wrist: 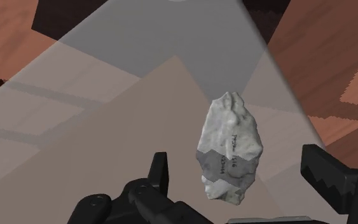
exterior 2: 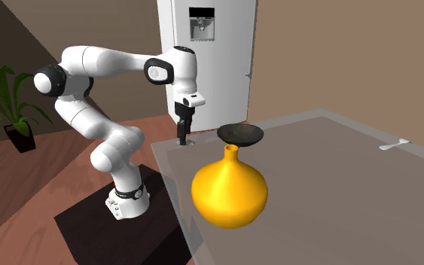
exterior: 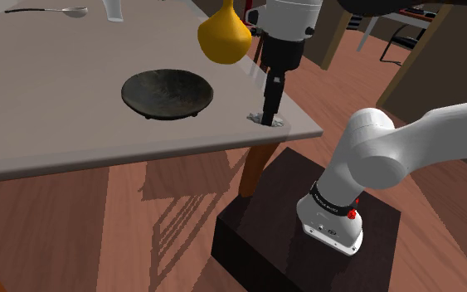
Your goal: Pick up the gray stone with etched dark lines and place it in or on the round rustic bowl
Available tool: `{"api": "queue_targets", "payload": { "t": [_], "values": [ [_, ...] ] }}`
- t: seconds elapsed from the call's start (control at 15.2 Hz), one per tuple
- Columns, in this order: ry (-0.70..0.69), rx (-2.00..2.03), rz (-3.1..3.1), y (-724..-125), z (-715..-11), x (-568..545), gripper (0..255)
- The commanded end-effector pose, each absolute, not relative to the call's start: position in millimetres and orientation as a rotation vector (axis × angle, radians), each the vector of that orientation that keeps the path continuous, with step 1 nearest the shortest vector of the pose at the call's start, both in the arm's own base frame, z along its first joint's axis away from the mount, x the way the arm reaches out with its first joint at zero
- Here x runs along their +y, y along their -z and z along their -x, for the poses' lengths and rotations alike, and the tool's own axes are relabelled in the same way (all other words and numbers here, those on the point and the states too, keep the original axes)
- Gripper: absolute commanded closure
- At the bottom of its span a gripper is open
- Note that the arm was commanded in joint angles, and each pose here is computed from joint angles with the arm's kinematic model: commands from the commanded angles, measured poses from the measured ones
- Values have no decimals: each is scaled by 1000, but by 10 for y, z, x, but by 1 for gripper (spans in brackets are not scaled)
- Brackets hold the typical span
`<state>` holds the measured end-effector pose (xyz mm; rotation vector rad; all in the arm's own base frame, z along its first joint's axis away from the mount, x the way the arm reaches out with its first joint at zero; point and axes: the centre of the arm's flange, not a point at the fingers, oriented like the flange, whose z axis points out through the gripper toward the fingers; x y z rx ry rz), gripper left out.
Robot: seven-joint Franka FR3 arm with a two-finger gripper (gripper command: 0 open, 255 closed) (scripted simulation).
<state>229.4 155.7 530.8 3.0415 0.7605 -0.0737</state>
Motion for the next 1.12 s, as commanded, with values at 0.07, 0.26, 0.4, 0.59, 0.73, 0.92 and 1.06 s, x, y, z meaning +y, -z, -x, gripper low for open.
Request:
{"api": "queue_targets", "payload": {
  "t": [0.07,0.26,0.4,0.59,0.73,0.92,1.06],
  "values": [
    [73,760,-3042,-5178,-2288,1554,0],
    [73,760,-3042,-5178,-2288,1554,0],
    [73,760,-3042,-5178,-2288,1554,0],
    [73,760,-3042,-5178,-2288,1554,255],
    [73,760,-3042,-5180,-2286,1558,255],
    [73,760,-3042,-5183,-2284,1551,255],
    [73,760,-3042,-5179,-2296,1557,255]
  ]
}}
